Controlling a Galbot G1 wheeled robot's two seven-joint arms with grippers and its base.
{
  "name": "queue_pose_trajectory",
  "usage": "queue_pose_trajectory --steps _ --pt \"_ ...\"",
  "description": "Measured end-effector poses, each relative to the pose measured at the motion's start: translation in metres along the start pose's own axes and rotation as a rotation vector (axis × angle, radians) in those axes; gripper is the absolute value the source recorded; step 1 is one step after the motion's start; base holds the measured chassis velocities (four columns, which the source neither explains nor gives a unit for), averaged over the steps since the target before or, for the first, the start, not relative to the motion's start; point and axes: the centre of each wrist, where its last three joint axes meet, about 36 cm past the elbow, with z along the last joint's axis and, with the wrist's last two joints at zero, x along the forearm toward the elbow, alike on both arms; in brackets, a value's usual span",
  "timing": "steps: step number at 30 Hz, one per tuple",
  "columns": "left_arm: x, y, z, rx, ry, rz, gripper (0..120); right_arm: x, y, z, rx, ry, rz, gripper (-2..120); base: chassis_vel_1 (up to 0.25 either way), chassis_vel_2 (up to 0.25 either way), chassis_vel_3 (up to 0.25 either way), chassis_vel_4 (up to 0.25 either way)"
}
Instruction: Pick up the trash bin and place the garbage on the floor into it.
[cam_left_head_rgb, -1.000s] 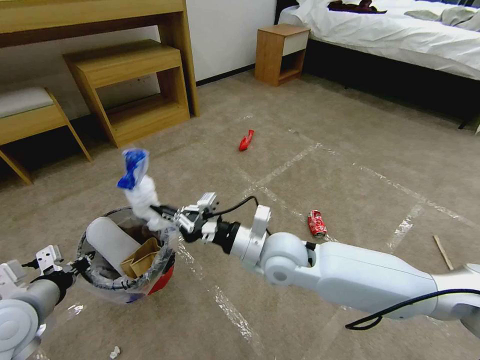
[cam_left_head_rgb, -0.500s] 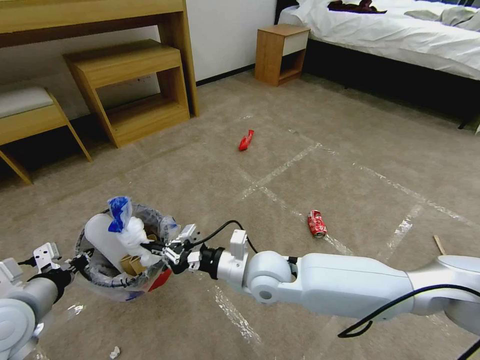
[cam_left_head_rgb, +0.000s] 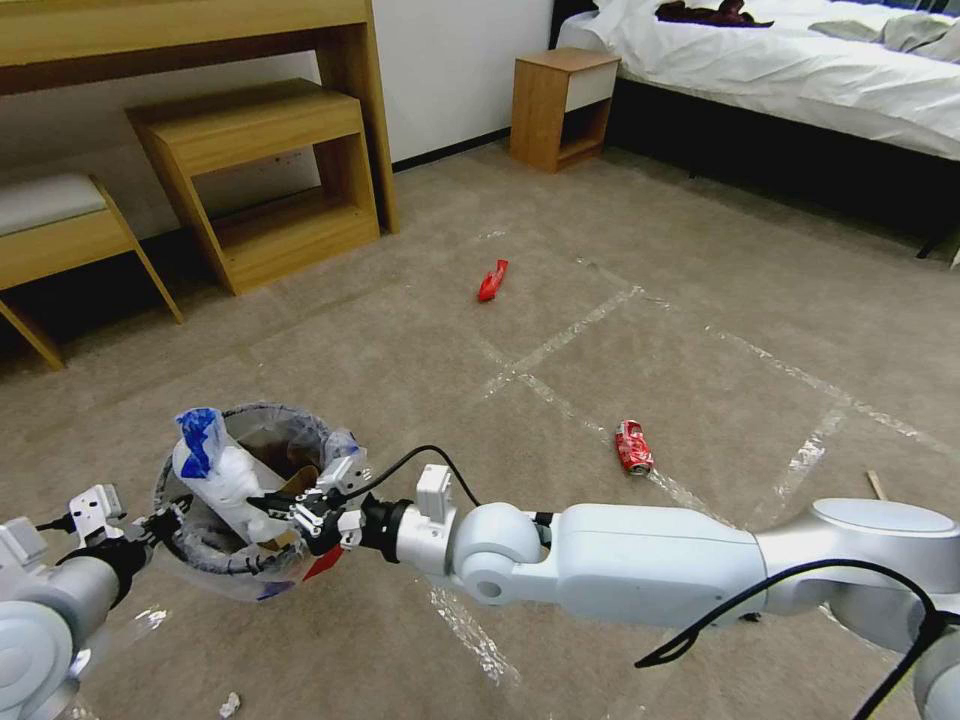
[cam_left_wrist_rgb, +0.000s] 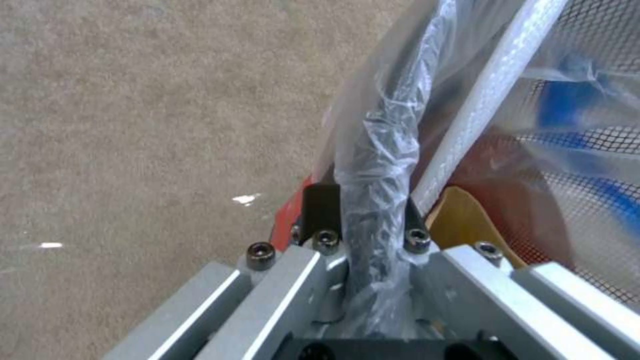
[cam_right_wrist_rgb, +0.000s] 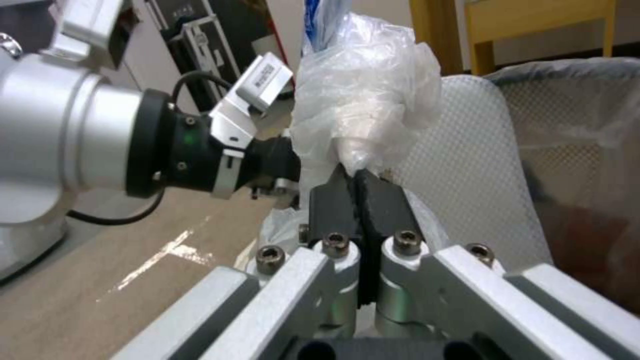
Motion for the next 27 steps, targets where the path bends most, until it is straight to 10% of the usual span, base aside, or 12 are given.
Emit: queue_pose_trajectory --steps 27 --pt "0.005 -0.004 0.004 0.001 0.002 0.019 1 -0.019 -0.043 0.015 0.067 0.034 0.034 0 0.000 0.000 0.000 0.000"
